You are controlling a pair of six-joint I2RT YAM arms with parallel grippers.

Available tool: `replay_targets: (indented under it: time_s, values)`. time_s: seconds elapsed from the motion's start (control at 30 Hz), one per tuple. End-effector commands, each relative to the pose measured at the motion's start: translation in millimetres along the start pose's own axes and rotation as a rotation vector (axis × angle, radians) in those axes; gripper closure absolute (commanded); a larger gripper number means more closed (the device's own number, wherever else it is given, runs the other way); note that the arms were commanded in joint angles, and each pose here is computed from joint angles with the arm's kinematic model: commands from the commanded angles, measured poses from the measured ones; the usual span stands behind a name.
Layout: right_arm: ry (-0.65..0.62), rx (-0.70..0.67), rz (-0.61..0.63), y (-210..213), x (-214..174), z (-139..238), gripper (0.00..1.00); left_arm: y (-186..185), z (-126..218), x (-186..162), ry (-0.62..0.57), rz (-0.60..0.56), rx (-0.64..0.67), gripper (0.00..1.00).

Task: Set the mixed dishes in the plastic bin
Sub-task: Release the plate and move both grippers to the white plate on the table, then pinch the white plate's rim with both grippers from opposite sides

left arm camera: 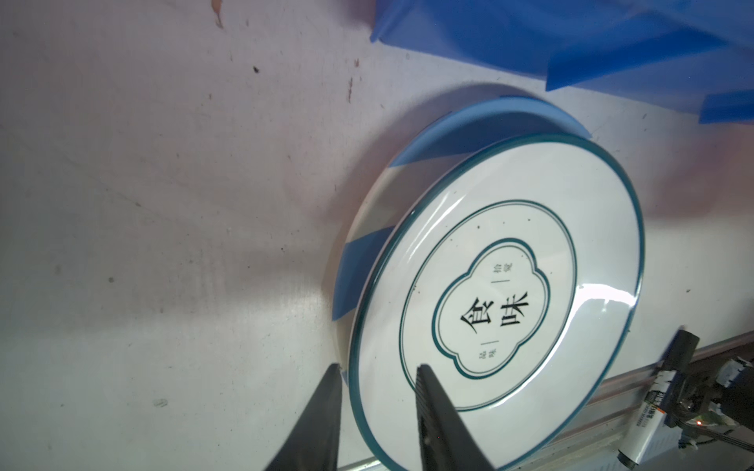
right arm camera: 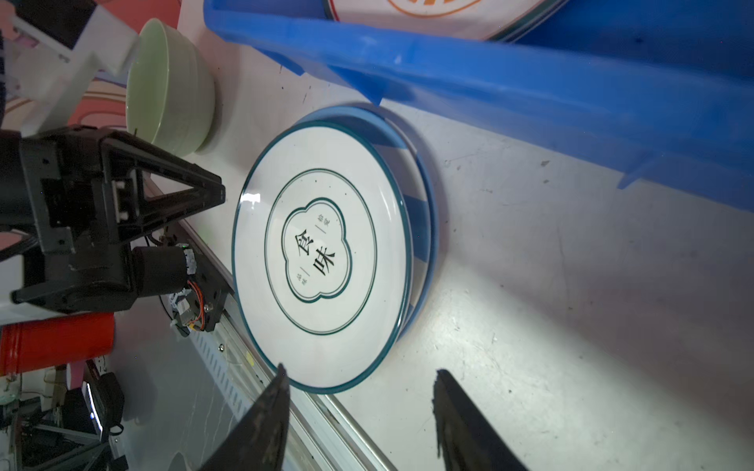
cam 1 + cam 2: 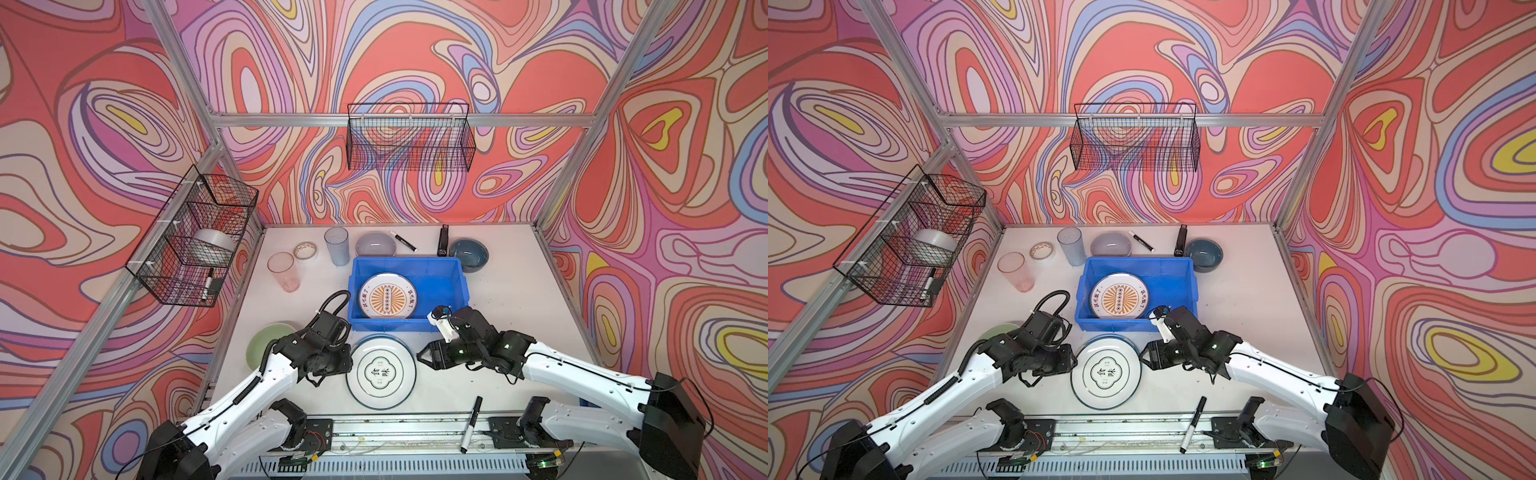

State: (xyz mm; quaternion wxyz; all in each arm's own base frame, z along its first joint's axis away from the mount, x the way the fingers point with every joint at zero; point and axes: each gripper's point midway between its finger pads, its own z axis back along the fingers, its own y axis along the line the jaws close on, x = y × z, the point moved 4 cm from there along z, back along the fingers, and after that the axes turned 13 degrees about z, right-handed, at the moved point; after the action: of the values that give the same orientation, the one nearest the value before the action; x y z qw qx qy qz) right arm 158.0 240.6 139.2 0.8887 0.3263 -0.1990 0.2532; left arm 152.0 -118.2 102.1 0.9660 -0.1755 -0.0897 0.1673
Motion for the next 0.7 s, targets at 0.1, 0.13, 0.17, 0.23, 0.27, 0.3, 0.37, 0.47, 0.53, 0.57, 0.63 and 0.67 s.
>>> replay_targets:
  time_s: [0.1, 0.13, 0.17, 0.23, 0.27, 0.3, 0.37, 0.47, 0.53, 0.57, 0.63, 0.67]
  values:
    - [-0.004, -0.004, -0.061, 0, -9, -30, 0.49, 5, -5, -2, -0.024, 0.034, 0.021, 0.69]
    - [0.003, -0.011, -0.062, -1, -10, -34, 0.49, 5, -7, -3, -0.022, 0.035, 0.022, 0.70]
    - [0.007, -0.018, -0.064, -2, -11, -36, 0.50, 5, -8, -4, -0.018, 0.035, 0.019, 0.71]
    - [0.011, -0.043, -0.075, -6, -13, -41, 0.52, 6, -10, -5, -0.013, 0.035, 0.020, 0.74]
    - [0.015, -0.051, -0.079, -8, -14, -43, 0.53, 5, -10, -4, -0.012, 0.035, 0.018, 0.75]
    - [0.021, -0.057, -0.082, -9, -15, -44, 0.54, 5, -11, -4, -0.011, 0.036, 0.015, 0.76]
    - [0.030, -0.063, -0.090, -11, -17, -47, 0.55, 13, -18, -9, 0.004, 0.039, 0.037, 0.77]
    - [0.029, -0.063, -0.094, -13, -18, -50, 0.57, 17, -21, -11, 0.009, 0.042, 0.048, 0.78]
    - [0.032, -0.060, -0.095, -13, -19, -51, 0.57, 18, -23, -12, 0.009, 0.045, 0.053, 0.78]
    - [0.033, -0.059, -0.096, -13, -20, -53, 0.57, 19, -24, -12, 0.009, 0.045, 0.054, 0.79]
    - [0.038, -0.064, -0.102, -15, -21, -56, 0.58, 20, -26, -13, 0.013, 0.047, 0.058, 0.81]
    - [0.044, -0.066, -0.103, -16, -23, -57, 0.58, 20, -26, -13, 0.014, 0.046, 0.059, 0.83]
